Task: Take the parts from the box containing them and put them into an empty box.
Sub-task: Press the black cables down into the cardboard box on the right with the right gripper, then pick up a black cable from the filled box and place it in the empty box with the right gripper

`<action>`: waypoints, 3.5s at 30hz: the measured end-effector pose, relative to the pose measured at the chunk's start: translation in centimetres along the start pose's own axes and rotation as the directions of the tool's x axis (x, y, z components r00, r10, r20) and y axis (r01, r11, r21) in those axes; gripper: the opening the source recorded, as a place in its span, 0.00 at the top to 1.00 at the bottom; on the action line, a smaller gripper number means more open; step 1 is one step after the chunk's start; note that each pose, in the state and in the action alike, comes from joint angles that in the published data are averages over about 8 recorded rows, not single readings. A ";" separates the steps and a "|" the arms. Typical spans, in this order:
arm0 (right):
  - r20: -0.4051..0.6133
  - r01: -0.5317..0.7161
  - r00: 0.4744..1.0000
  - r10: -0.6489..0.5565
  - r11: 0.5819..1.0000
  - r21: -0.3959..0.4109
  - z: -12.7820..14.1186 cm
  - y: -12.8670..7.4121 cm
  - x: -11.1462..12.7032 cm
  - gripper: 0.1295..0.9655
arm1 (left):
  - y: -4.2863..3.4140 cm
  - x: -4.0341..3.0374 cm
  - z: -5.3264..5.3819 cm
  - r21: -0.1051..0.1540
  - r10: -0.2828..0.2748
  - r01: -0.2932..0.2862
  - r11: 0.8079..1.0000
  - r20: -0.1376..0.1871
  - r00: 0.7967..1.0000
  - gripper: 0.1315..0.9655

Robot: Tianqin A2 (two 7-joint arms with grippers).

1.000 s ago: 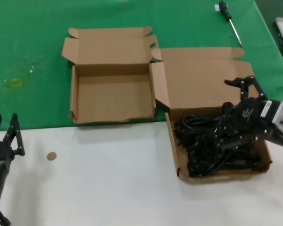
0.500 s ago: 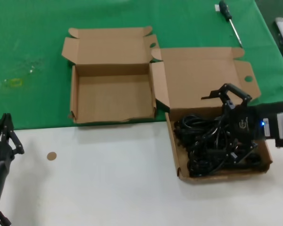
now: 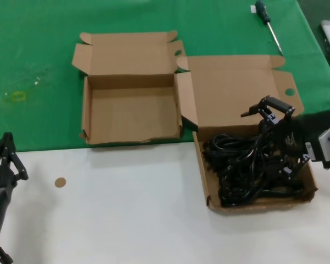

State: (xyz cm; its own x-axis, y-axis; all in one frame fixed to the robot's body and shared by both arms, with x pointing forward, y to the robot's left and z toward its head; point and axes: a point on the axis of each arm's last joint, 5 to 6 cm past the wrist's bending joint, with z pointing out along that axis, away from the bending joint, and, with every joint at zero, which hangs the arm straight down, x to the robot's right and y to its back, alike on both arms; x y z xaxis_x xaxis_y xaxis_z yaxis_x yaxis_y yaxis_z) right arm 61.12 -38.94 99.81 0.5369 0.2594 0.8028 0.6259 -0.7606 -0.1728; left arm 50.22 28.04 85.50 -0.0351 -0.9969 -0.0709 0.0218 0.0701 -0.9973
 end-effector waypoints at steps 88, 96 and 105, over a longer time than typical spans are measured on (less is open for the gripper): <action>-0.104 -0.077 0.991 0.082 0.996 0.052 7.4 -7.0 7.7 0.90 | 0.00 0.00 0.0 0.000 0.000 0.000 1.000 0.000 1.000 0.98; -0.129 -0.096 0.986 0.107 0.991 0.092 12.6 -10.0 9.9 0.90 | 0.00 0.00 0.0 0.000 0.000 0.000 1.000 0.000 1.000 0.98; -0.152 -0.121 0.980 0.132 0.989 0.081 17.3 -11.0 11.5 0.90 | 0.00 0.00 0.0 0.000 0.000 0.000 1.000 0.000 1.000 0.98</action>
State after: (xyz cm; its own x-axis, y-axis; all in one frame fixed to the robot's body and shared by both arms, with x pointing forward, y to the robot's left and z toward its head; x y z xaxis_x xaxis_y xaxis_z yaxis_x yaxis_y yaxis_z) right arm 70.17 -17.28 101.15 0.5228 0.0633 0.8501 0.6001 -0.7356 -0.3143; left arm 50.22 28.04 85.50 -0.0351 -0.9969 -0.0706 0.0218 0.0699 -0.9973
